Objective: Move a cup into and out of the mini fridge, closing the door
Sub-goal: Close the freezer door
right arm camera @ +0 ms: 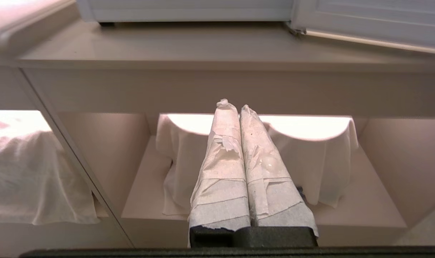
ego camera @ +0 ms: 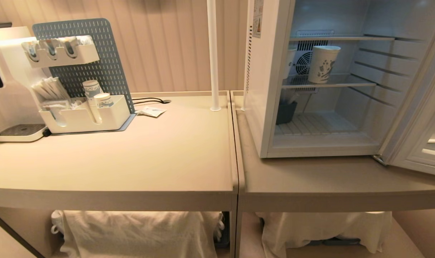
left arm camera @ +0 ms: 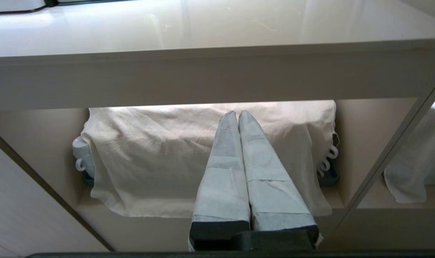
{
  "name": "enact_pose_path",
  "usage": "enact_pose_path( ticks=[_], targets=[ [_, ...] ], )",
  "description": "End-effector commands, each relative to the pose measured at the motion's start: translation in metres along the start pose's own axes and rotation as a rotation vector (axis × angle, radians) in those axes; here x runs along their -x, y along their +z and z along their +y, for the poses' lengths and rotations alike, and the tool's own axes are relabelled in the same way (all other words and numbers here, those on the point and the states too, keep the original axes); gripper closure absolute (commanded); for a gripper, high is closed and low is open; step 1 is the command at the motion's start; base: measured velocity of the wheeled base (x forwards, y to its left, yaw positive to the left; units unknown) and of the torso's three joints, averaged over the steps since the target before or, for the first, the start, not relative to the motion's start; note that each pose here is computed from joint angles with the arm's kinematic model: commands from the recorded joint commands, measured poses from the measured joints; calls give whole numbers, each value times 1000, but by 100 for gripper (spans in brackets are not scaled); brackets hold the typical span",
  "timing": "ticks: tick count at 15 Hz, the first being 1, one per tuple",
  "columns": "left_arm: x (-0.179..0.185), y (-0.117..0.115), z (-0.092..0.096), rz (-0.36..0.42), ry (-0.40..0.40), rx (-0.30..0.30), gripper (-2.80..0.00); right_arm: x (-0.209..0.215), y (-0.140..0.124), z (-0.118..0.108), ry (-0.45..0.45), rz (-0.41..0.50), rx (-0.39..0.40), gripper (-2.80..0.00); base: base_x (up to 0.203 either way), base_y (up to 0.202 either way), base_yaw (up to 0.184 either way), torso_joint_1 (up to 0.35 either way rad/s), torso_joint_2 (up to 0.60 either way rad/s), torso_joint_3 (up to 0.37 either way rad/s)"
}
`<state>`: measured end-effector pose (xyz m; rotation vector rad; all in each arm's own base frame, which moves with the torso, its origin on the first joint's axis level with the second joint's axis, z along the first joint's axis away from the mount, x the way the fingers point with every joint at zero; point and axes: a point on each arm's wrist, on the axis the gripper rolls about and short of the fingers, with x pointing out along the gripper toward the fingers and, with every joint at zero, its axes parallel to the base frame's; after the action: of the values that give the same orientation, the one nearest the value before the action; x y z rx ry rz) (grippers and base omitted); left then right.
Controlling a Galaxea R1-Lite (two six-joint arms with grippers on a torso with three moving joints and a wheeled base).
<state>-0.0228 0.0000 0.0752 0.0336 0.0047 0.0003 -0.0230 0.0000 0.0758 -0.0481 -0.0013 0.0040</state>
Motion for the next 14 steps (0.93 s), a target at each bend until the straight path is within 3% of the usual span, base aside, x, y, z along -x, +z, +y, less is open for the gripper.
enact_pose_path(
  ticks=[1, 8, 10, 12, 14],
  targets=[
    [0, 0, 0, 3, -2, -12, 0, 0, 0, 0, -1, 3, 4, 0, -125, 72, 0, 12, 19, -5],
    [0, -1, 0, 3, 3, 0, 0, 0, 0, 0, 1, 4, 7, 0, -172, 21, -1, 3, 0, 3],
    [0, 0, 0, 5, 2, 4, 0, 0, 0, 0, 1, 3, 7, 0, 0, 0, 0, 0, 0, 0],
    [0, 0, 0, 6, -7, -41, 0, 0, 0, 0, 2, 2, 7, 0, -3, -24, -3, 1, -7, 2],
    [0, 0, 0, 5, -10, -48, 0, 0, 0, 0, 1, 4, 0, 0, -2, -131, -1, 0, 5, 0]
  ],
)
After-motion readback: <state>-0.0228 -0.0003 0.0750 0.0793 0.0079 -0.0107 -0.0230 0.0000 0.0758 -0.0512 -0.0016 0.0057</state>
